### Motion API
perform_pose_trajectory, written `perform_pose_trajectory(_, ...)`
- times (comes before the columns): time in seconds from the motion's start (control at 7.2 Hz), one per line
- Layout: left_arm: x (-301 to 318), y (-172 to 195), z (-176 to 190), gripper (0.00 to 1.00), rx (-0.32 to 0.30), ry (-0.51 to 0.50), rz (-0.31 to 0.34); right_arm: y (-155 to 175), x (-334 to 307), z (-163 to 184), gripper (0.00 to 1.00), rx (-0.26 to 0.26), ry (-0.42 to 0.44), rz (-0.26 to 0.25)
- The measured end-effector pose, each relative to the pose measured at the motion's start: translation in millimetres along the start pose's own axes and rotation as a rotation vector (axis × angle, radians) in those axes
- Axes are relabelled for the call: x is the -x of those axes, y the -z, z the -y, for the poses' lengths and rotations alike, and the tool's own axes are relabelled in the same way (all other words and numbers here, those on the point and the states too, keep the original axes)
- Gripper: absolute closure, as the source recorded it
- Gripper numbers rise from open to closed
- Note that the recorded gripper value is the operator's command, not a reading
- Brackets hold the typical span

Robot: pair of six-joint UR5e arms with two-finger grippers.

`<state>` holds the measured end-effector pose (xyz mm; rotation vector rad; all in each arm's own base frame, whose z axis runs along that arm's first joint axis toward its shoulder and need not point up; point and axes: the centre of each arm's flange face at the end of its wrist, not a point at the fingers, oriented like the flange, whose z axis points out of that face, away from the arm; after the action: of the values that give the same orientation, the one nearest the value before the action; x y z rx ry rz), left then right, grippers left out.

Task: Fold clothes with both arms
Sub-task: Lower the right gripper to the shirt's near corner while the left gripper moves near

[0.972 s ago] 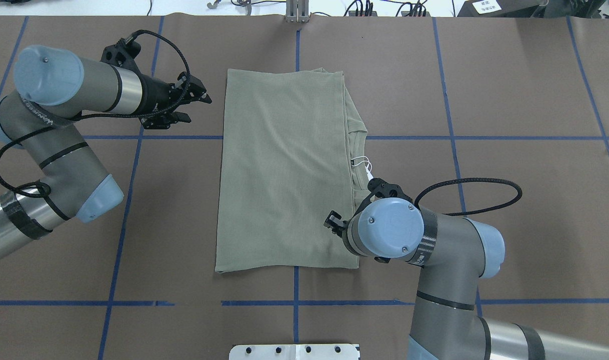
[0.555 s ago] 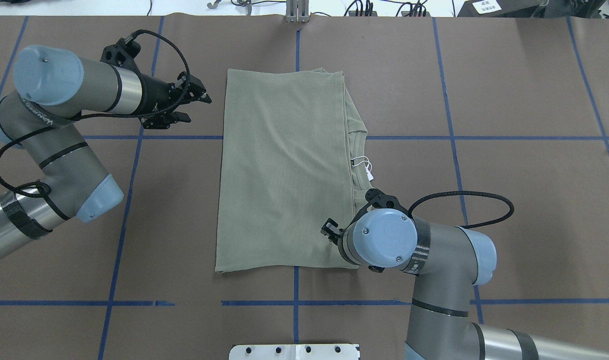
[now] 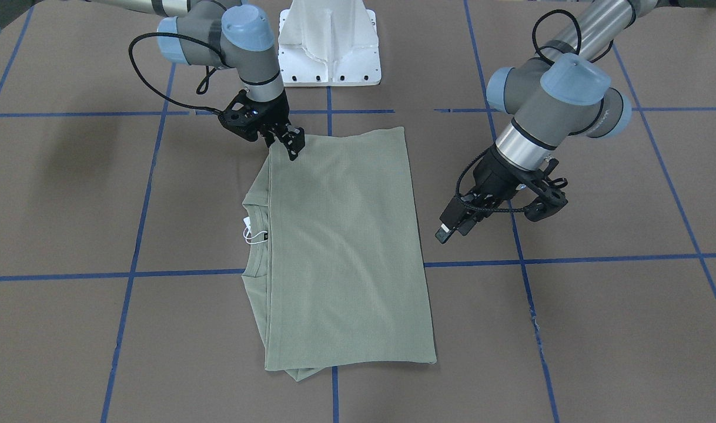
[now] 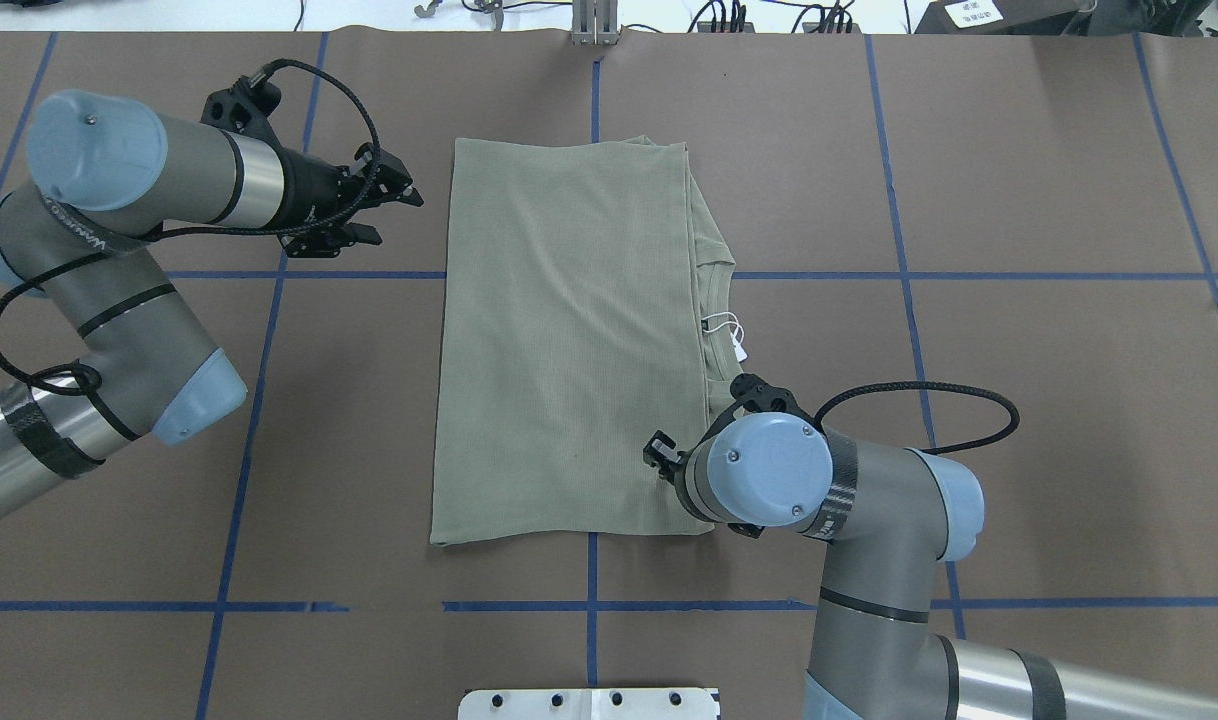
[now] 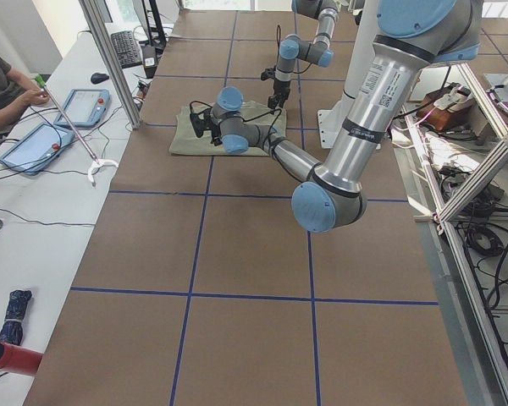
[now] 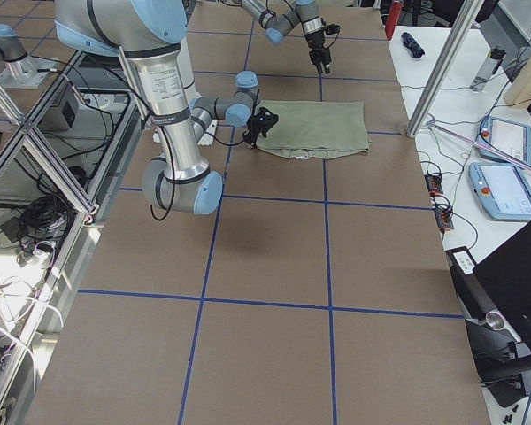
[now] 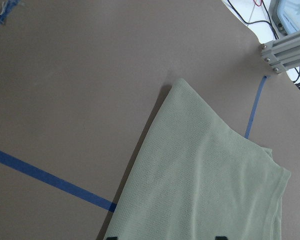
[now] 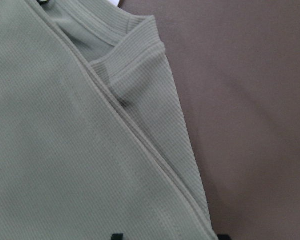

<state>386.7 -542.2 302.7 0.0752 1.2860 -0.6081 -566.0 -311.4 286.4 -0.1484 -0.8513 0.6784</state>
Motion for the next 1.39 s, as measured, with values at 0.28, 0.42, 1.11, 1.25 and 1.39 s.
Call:
perform_pose_trajectory(0.28, 0, 0, 0, 0.28, 0.0, 0.0, -0.001, -2, -1, 1, 1.0, 0.0, -0.001, -0.005)
perform_pose_trajectory(0.42, -1, 1, 0, 0.28, 0.0, 0.0, -0.001, -3, -2, 1, 1.0, 0.002, 0.002, -0.007)
perform_pose_trajectory(1.11, 5, 7, -8, 0.3, 0.008, 0.022, -0.005, 15, -2, 2, 1.0, 0.016, 0.01, 0.015)
perform_pose_trajectory(1.25, 11, 14, -31, 0.3, 0.036, 0.058, -0.013, 24, -7, 2, 1.0, 0.022, 0.009, 0.024)
perform_pose_trajectory(1.39, 15, 16, -68, 0.3, 0.073, 0.098, -0.02, 32, -18, 3, 1.0, 0.028, 0.011, 0.027)
